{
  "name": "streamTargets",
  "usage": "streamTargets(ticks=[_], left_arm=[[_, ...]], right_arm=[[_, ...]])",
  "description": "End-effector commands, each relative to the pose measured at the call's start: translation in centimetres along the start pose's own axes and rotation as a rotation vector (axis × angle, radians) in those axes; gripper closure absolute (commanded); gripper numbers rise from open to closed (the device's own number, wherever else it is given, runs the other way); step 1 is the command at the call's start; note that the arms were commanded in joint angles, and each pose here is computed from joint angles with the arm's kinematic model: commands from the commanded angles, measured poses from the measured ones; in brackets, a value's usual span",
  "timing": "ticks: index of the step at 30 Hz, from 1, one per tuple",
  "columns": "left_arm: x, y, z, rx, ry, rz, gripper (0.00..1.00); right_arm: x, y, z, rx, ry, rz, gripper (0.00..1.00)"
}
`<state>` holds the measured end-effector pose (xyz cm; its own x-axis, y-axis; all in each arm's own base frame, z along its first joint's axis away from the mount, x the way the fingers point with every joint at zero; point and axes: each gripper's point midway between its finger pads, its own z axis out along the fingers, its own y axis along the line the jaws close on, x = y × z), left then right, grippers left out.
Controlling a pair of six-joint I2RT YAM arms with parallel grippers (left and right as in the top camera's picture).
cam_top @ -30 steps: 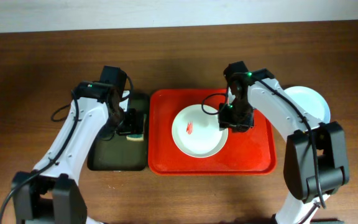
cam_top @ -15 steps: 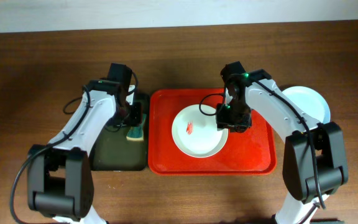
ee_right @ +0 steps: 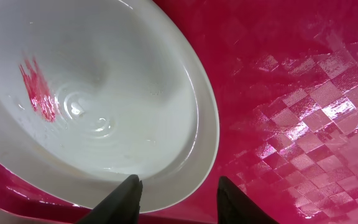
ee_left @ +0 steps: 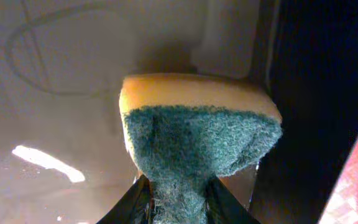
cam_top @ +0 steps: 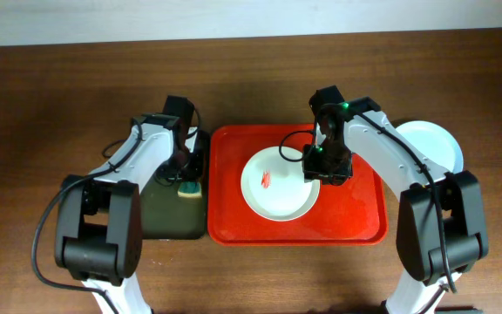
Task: Clean dirty plates on tray and stack at the side
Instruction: 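Lower the left gripper onto the green-yellow sponge and grasp it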
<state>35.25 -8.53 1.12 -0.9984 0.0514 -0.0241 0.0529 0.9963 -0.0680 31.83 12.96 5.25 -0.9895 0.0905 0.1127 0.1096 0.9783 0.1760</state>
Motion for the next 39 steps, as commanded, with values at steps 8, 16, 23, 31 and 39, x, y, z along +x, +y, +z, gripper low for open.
streamTargets(ticks=[8,16,23,31,39], left_arm=[[0.7,0.1,0.9,-0.007,0.034,0.017,1.0],[1.0,1.1,-4.9,0.025,-0.054,-0.073,1.0],[3.2,1.5,-5.4,-0.011,0.006,-0.067,1.0],[3.0,1.8,-5.4,-0.028,-0.007,-0.065,1.0],[2.9,1.8,-5.4,-0.027,-0.008,-0.065,1.0]], right_arm=[[0.6,-0.2,0.0,0.014,0.012,-0.007,0.47],[2.1,-1.0,2.1,0.062,0.042,-0.025,0.47],[-0.2,-0.4,3.4,0.023,-0.06,-0.044,0.66],[0.2,-0.4,3.4,0.022,-0.044,-0.043,0.75],[-0.8,-0.5,3.7,0.03,-0.093,-0.05,0.79]])
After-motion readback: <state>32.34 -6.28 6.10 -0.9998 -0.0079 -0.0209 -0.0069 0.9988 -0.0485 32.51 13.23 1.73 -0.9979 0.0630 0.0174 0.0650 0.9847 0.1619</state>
